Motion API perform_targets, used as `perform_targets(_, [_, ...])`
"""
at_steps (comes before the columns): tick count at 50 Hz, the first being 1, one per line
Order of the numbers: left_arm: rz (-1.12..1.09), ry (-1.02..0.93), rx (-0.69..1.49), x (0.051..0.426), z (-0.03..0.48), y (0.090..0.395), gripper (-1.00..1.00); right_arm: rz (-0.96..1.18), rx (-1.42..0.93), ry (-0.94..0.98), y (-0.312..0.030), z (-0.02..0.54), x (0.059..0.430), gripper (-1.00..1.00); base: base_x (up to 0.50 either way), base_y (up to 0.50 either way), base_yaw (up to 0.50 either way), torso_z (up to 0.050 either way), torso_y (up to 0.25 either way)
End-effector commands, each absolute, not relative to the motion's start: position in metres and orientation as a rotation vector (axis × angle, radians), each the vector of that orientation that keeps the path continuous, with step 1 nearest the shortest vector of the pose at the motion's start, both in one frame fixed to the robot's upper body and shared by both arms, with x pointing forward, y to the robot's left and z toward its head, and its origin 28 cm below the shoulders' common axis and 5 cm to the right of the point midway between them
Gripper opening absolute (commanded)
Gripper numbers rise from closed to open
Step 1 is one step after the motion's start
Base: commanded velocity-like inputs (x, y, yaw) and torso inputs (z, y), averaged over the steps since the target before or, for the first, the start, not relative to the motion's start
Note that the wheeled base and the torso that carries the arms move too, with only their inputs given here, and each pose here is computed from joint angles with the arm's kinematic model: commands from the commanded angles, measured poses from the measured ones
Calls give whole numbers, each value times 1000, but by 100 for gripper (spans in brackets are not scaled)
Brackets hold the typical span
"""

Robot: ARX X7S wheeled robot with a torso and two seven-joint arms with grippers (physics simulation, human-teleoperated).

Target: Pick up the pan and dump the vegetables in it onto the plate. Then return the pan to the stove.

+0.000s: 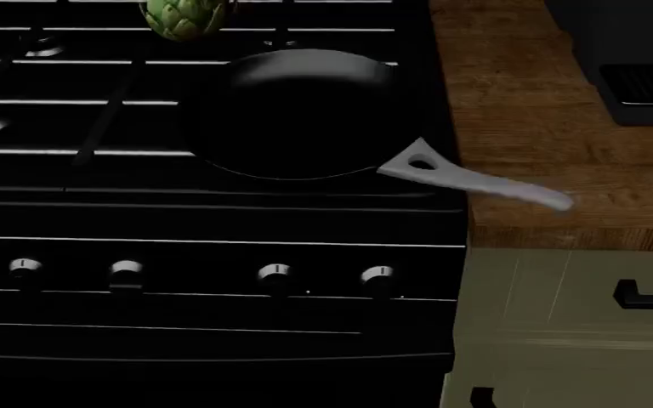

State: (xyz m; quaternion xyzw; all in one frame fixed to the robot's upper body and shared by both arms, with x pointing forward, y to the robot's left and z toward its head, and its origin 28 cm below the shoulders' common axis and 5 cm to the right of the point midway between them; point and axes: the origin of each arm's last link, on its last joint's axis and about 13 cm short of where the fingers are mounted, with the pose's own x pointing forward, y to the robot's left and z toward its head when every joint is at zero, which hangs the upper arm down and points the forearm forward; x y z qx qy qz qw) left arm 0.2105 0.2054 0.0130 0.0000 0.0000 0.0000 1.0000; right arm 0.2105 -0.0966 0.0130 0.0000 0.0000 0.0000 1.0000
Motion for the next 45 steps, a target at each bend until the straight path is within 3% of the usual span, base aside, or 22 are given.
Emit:
perform_targets(1, [0, 0, 0, 210, 13, 205, 100, 0, 0, 0, -96, 13, 210, 100, 0, 0, 0, 0, 0])
perform_targets(45, [-12, 8, 1, 210, 11, 206, 100, 15, -72, 3, -92, 10, 209, 100, 0, 0, 0, 0, 0])
